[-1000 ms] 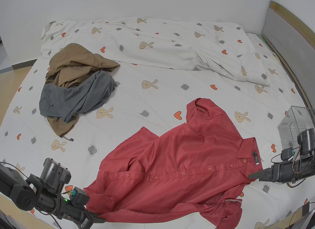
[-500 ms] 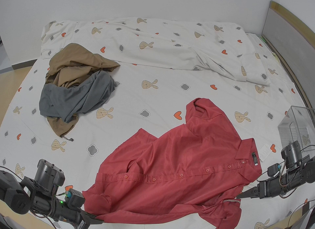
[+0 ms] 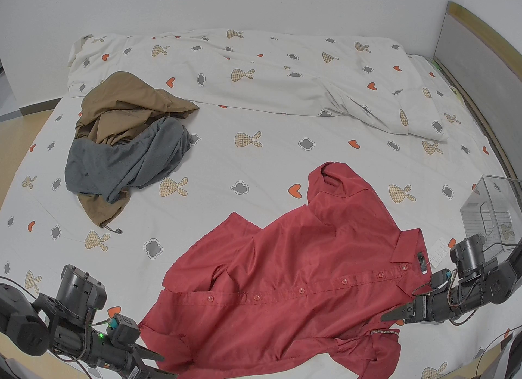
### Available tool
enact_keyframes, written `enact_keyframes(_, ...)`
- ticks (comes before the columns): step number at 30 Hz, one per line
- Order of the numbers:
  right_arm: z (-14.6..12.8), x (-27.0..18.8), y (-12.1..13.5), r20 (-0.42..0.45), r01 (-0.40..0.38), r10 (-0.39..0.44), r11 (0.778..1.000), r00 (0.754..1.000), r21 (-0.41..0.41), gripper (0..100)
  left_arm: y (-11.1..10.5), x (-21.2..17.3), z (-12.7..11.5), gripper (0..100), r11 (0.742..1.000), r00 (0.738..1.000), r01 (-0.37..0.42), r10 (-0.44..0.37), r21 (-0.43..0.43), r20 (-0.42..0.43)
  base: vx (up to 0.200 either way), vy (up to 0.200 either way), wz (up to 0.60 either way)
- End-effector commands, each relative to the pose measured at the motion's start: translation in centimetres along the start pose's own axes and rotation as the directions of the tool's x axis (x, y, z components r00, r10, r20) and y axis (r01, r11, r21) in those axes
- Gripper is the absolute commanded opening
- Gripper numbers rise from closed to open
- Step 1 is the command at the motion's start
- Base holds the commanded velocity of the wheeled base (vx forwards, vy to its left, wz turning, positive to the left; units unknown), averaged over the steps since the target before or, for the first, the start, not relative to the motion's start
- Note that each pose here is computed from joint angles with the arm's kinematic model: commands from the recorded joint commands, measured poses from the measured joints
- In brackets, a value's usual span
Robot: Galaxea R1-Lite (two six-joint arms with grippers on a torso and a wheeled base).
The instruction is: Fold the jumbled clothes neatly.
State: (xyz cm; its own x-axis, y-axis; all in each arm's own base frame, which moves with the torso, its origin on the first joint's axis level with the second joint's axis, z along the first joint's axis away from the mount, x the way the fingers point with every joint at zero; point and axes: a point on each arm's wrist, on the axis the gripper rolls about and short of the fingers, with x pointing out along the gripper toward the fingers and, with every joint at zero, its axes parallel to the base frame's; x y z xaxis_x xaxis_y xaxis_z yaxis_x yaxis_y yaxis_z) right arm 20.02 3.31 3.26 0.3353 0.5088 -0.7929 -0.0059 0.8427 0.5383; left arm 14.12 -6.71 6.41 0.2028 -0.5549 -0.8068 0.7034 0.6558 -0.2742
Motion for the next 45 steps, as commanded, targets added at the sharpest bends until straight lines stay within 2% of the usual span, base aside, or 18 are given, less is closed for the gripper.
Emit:
enact_keyframes(1, -0.1, 0.4, -0.2, -0.017, 0.007, -0.006, 1.000, 1.000, 0.009, 100, -0.2, -0.3, -0.1, 100, 1.000, 1.000, -0.004, 0.004, 0.006, 0.016, 0.000, 0.000, 0.00)
enact_keyframes(7, 0.1, 0.3, -0.3, -0.009, 0.005, -0.005, 1.000, 1.000, 0.016, 100, -0.3, -1.1, 0.6, 100, 0.999, 0.997, -0.022, 0.019, 0.030, 0.075, 0.000, 0.000, 0.00)
enact_keyframes(9, 0.3, 0.3, -0.2, 0.001, -0.001, 0.001, 1.000, 1.000, 0.018, 100, 0.0, -1.1, 1.9, 100, 0.999, 0.994, -0.029, 0.024, 0.045, 0.107, 0.000, 0.000, 0.00)
enact_keyframes(13, 0.8, 0.4, 0.0, 0.050, -0.019, 0.017, 0.999, 0.999, 0.028, 100, 1.1, 0.0, 4.0, 100, 0.998, 0.993, -0.030, 0.025, 0.047, 0.113, 0.000, 0.000, 0.00)
enact_keyframes(14, 1.0, 0.5, 0.1, 0.069, -0.028, 0.025, 0.999, 0.997, 0.037, 100, 1.8, 0.9, 5.2, 100, 0.999, 0.993, -0.028, 0.023, 0.041, 0.112, 0.000, 0.000, 0.00)
enact_keyframes(18, 0.9, 1.0, 0.2, 0.061, -0.031, 0.029, 0.999, 0.998, 0.036, 100, 3.6, 3.7, 7.2, 100, 1.000, 0.997, 0.000, 0.001, -0.020, 0.076, 0.000, 0.000, 0.00)
enact_keyframes(22, 0.9, 1.0, 0.1, 0.059, -0.030, 0.027, 0.999, 0.998, 0.040, 100, 4.5, 5.7, 8.0, 100, 0.995, 0.998, 0.050, -0.046, -0.083, 0.050, 0.000, 0.000, 0.00)
enact_keyframes(26, 1.0, 0.9, 0.1, 0.061, -0.031, 0.028, 0.999, 0.998, 0.038, 100, 4.3, 6.7, 8.1, 100, 0.990, 0.998, 0.067, -0.064, -0.120, 0.029, 0.000, 0.000, 0.00)
enact_keyframes(33, 1.0, 0.9, 0.2, 0.064, -0.032, 0.029, 0.999, 0.998, 0.038, 100, 2.9, 6.9, 6.3, 100, 0.984, 0.995, 0.081, -0.089, -0.161, -0.041, 0.000, 0.000, 0.00)
enact_keyframes(42, 1.1, 0.6, 0.2, 0.081, -0.035, 0.032, 0.999, 0.996, 0.037, 100, 1.0, 5.4, 0.3, 100, 0.971, 0.976, 0.077, -0.119, -0.225, -0.183, 0.000, 0.000, 0.00)
enact_keyframes(43, 1.1, 0.6, 0.2, 0.081, -0.035, 0.032, 0.999, 0.996, 0.037, 100, 1.0, 5.4, 0.3, 100, 0.971, 0.976, 0.077, -0.119, -0.225, -0.183, 0.000, 0.000, 0.00)
enact_keyframes(45, 1.1, 0.4, 0.2, 0.089, -0.036, 0.033, 0.999, 0.995, 0.035, 100, 0.7, 5.0, -1.0, 100, 0.973, 0.970, 0.035, -0.088, -0.230, -0.225, 0.000, 0.000, 0.00)
